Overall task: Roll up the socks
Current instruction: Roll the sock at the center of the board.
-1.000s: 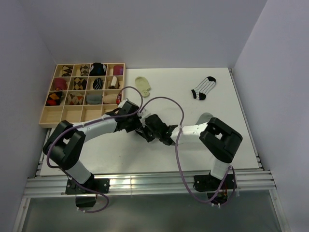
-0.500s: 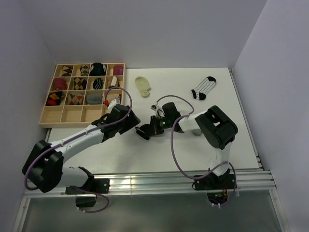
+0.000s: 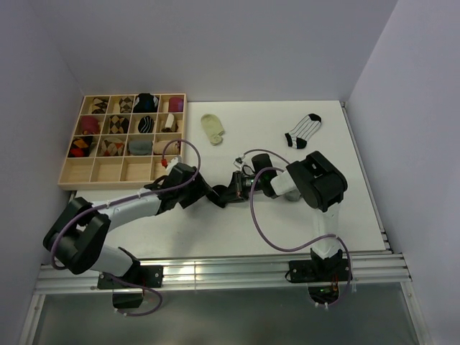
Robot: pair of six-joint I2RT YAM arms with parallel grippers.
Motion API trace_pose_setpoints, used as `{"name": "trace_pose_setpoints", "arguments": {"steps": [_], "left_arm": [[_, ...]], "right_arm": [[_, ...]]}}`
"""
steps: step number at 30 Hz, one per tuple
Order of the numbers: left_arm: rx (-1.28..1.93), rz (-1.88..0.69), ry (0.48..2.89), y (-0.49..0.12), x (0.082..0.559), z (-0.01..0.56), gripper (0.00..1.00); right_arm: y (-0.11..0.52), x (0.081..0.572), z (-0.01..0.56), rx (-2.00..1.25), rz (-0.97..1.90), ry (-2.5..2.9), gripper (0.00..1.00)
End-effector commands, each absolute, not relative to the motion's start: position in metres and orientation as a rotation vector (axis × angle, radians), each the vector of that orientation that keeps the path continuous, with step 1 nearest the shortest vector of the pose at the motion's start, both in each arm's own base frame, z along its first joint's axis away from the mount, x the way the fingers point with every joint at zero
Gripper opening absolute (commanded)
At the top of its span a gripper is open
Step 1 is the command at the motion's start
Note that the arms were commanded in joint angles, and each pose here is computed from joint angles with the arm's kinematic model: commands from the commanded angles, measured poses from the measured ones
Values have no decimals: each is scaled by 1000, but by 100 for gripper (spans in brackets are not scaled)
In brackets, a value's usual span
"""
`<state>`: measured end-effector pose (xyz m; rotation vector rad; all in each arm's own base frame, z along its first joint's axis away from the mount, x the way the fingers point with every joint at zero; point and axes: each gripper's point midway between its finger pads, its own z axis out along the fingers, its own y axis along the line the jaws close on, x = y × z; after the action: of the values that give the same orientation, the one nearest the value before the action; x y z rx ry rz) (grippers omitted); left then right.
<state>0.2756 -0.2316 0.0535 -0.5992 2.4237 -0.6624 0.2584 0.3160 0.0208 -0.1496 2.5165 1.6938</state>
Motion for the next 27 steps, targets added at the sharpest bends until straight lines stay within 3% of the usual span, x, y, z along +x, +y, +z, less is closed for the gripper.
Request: {"name": "trace_pose_setpoints", "arguments": {"steps": [1, 12, 19, 23, 27], "left_arm": [[-581, -730, 2389, -247, 286, 63, 76], [-596, -630, 2447, -244, 290, 32, 61], [-596, -557, 2500, -241, 288, 14, 38], [-592, -512, 2545, -239, 284, 1, 27], [-551, -465, 2570, -237, 285, 0, 25]], "right_arm": [[306, 260, -8, -44, 1598, 2611, 0], [302, 263, -17, -37, 1534, 2654, 4], [297, 265, -12, -80, 1451, 2657, 10], [294, 270, 2, -148, 1368, 2619, 23], [290, 280, 33, -268, 1161, 2509, 36]]}}
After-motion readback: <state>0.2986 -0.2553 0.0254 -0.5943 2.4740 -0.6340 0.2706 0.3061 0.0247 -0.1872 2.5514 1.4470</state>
